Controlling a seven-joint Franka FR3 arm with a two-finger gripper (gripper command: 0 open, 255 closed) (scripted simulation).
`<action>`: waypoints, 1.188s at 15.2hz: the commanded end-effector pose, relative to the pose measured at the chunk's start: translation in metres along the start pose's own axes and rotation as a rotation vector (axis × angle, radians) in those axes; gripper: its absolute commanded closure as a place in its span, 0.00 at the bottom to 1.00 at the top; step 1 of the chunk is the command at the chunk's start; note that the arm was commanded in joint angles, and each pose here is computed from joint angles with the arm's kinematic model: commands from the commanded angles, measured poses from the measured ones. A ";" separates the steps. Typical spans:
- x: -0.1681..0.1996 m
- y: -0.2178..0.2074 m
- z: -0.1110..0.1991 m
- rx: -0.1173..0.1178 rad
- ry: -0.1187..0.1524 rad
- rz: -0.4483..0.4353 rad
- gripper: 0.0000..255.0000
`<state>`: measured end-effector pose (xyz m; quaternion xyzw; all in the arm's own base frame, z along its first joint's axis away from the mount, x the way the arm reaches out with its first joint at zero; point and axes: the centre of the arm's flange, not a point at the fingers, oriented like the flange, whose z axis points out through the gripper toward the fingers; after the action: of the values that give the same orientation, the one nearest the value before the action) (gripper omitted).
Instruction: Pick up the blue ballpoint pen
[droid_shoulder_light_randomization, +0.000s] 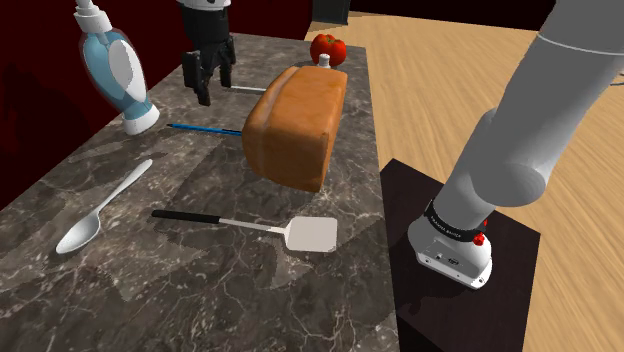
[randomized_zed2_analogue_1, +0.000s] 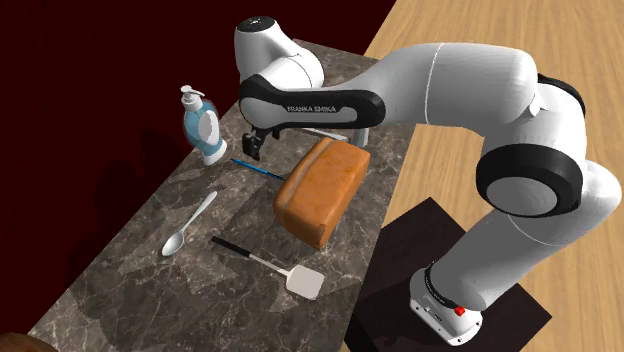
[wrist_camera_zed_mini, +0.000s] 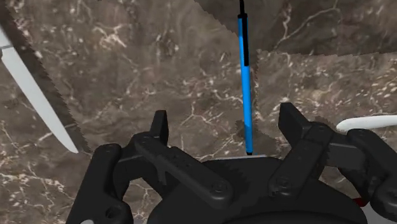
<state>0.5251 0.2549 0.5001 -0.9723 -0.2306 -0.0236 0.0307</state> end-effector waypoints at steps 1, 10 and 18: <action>0.019 -0.015 0.007 -0.005 0.011 -0.041 0.00; 0.050 -0.042 0.044 -0.015 0.030 -0.111 0.00; 0.049 -0.041 0.058 -0.015 0.030 -0.111 1.00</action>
<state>0.5519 0.3173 0.4472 -0.9578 -0.2834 -0.0416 0.0256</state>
